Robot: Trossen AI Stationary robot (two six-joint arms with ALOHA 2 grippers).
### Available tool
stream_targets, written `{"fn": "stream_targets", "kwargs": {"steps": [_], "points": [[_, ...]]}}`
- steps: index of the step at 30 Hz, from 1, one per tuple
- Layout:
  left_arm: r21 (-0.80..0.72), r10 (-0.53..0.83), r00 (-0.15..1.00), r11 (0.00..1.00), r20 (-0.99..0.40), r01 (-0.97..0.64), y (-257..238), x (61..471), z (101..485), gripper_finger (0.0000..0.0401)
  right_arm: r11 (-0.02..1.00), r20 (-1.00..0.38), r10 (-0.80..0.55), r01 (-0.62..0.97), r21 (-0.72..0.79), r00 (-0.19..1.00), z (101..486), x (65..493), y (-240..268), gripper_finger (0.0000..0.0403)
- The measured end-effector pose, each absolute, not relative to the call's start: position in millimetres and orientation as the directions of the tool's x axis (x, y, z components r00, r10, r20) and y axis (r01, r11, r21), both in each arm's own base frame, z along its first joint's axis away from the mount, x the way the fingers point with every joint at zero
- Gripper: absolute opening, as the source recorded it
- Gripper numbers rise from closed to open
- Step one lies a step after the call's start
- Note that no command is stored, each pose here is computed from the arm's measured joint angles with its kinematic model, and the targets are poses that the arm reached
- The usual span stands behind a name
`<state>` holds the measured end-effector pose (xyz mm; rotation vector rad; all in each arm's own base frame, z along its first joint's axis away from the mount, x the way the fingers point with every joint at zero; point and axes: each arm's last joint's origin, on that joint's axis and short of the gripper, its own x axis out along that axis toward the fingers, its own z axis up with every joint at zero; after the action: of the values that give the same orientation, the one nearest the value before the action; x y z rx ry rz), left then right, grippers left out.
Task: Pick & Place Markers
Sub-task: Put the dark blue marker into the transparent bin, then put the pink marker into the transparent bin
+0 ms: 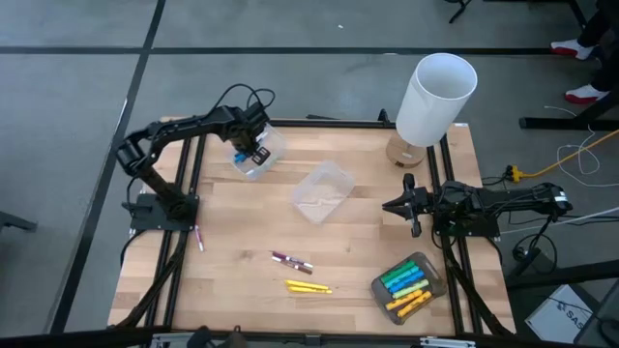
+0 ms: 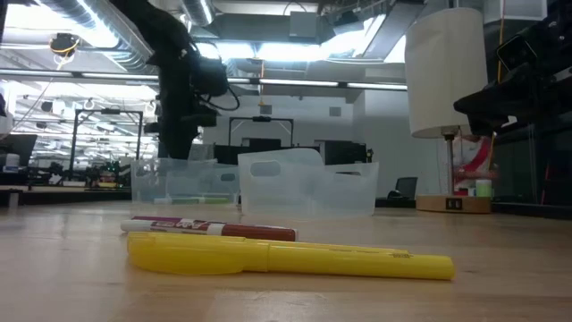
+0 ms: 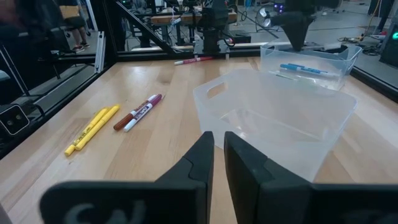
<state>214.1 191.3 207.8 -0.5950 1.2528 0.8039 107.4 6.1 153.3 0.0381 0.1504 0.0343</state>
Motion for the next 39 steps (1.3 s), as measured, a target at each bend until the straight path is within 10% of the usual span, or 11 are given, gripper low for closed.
{"fn": "stream_targets", "kwargs": {"steps": [39], "points": [[-0.002, 0.127, 0.096, 0.591, -0.987, -0.807, 195.3, 220.3, 189.1, 0.0094, 0.999, -0.149, 0.037, -0.031, 0.041, 0.988, 153.3, 107.4, 6.1, 0.0040]]}}
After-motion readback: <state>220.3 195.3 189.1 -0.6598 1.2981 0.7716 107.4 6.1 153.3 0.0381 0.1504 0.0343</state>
